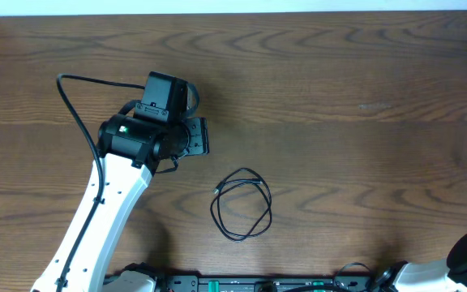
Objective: Untangle cables
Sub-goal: 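Move the right gripper to the long black cable and grasp it, then drag the black cable to the right table edge with the right gripper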
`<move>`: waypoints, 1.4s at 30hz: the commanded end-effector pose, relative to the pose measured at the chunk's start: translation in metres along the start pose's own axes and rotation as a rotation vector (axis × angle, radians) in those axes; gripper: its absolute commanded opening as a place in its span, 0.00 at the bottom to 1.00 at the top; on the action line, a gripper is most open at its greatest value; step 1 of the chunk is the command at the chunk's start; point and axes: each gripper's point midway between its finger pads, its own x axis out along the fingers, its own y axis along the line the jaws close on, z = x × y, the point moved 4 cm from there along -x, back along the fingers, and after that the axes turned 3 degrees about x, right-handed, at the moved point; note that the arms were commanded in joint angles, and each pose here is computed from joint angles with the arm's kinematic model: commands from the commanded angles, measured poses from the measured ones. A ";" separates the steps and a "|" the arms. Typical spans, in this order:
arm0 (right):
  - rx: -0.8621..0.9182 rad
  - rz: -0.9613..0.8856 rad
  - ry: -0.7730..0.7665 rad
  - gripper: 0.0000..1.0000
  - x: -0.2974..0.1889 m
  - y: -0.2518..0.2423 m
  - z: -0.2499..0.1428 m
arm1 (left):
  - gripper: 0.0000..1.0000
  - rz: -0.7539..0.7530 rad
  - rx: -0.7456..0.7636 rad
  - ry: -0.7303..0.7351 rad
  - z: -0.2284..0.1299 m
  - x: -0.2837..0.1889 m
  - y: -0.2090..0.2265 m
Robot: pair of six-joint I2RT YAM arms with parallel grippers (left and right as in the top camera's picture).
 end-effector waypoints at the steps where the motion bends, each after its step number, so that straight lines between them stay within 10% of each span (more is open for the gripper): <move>1: -0.027 -0.063 -0.033 0.31 0.002 -0.008 0.006 | 0.62 0.014 -0.007 0.006 -0.001 0.002 0.003; 5: -0.028 -0.034 -0.015 0.66 0.003 -0.004 0.004 | 0.62 0.014 -0.007 0.006 -0.001 0.002 0.003; 13: -0.222 0.445 0.292 0.68 -0.016 0.065 -0.056 | 0.62 0.014 -0.007 0.006 -0.001 0.002 0.004; 21: -0.560 0.373 0.577 0.73 -0.040 0.078 -0.149 | 0.62 0.024 -0.009 0.033 -0.007 0.003 0.006; 27: -0.640 0.117 0.484 0.75 -0.023 0.070 -0.156 | 0.62 0.028 -0.010 0.049 -0.011 0.005 0.007; 42: -0.562 0.198 0.245 0.71 0.075 0.087 -0.175 | 0.62 0.028 -0.010 0.048 -0.011 0.005 0.007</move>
